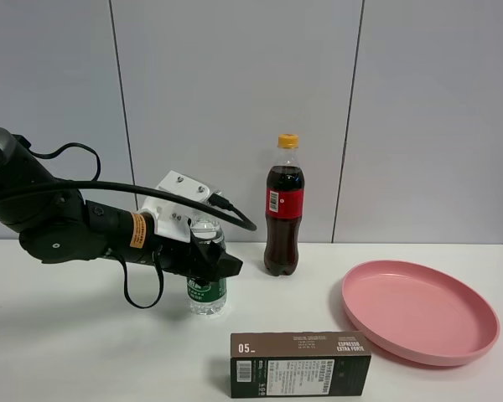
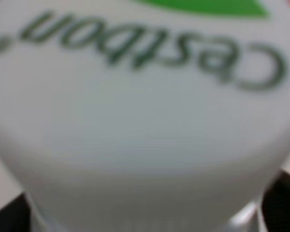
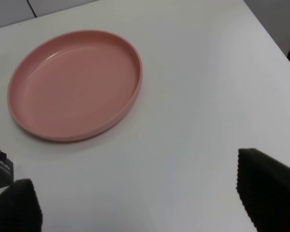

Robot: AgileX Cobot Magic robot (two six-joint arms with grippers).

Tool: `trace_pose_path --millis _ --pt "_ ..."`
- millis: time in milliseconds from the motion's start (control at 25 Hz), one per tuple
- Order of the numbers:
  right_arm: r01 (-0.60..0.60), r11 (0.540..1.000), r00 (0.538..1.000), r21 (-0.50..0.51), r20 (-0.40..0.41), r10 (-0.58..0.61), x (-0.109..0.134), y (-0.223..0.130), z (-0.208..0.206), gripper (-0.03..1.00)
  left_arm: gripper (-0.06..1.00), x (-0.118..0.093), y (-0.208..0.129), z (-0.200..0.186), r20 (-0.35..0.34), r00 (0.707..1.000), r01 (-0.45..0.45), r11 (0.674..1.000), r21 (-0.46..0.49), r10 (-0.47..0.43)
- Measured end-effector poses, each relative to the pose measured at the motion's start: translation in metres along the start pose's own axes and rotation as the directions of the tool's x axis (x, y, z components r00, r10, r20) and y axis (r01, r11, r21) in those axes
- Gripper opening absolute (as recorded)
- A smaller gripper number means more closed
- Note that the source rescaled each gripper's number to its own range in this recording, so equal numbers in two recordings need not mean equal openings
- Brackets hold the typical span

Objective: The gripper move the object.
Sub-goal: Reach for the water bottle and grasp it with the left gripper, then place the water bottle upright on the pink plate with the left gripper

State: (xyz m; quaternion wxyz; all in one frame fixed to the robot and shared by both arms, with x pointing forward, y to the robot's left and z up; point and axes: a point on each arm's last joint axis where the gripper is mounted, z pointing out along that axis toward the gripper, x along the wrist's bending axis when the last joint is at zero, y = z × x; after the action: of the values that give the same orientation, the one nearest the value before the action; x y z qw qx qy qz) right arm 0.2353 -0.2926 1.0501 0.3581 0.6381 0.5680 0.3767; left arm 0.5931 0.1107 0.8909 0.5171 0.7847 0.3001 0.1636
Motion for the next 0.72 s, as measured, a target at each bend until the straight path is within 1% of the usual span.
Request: trace_pose_path --millis 40,80,120,320,360,440,520,600,720 --pt "0.000 1.000 1.000 0.000 0.000 0.000 0.000 0.000 0.000 1.00 0.27 0.000 0.000 0.000 -0.002 1.000 0.003 1.000 -0.001 -0.003" --pt "0.000 1.000 1.000 0.000 0.000 0.000 0.000 0.000 0.000 1.00 0.06 0.001 0.001 0.000 -0.003 1.000 0.009 1.000 -0.005 -0.009" --pt "0.000 1.000 1.000 0.000 0.000 0.000 0.000 0.000 0.000 1.00 0.00 0.001 0.001 0.000 -0.003 1.000 0.012 1.000 -0.004 -0.012" --pt "0.000 1.000 1.000 0.000 0.000 0.000 0.000 0.000 0.000 1.00 0.01 -0.003 0.009 -0.005 -0.003 0.999 0.042 0.999 0.010 -0.042" --pt "0.000 1.000 1.000 0.000 0.000 0.000 0.000 0.000 0.000 1.00 0.01 -0.005 0.016 -0.008 -0.004 0.999 0.039 0.999 0.007 -0.038" --pt "0.000 1.000 1.000 0.000 0.000 0.000 0.000 0.000 0.000 1.00 0.01 -0.013 0.038 -0.018 0.001 1.000 0.014 0.999 -0.038 -0.014" --pt "0.000 1.000 1.000 0.000 0.000 0.000 0.000 0.000 0.000 1.00 0.01 -0.026 0.064 -0.030 0.010 1.000 -0.023 0.995 -0.095 0.024" --pt "0.000 1.000 1.000 0.000 0.000 0.000 0.000 0.000 0.000 1.00 0.01 -0.043 0.089 -0.042 0.028 0.997 -0.066 0.985 -0.158 0.071" --pt "0.000 1.000 1.000 0.000 0.000 0.000 0.000 0.000 0.000 1.00 0.01 -0.069 0.116 -0.053 0.064 0.988 -0.123 0.968 -0.220 0.140"
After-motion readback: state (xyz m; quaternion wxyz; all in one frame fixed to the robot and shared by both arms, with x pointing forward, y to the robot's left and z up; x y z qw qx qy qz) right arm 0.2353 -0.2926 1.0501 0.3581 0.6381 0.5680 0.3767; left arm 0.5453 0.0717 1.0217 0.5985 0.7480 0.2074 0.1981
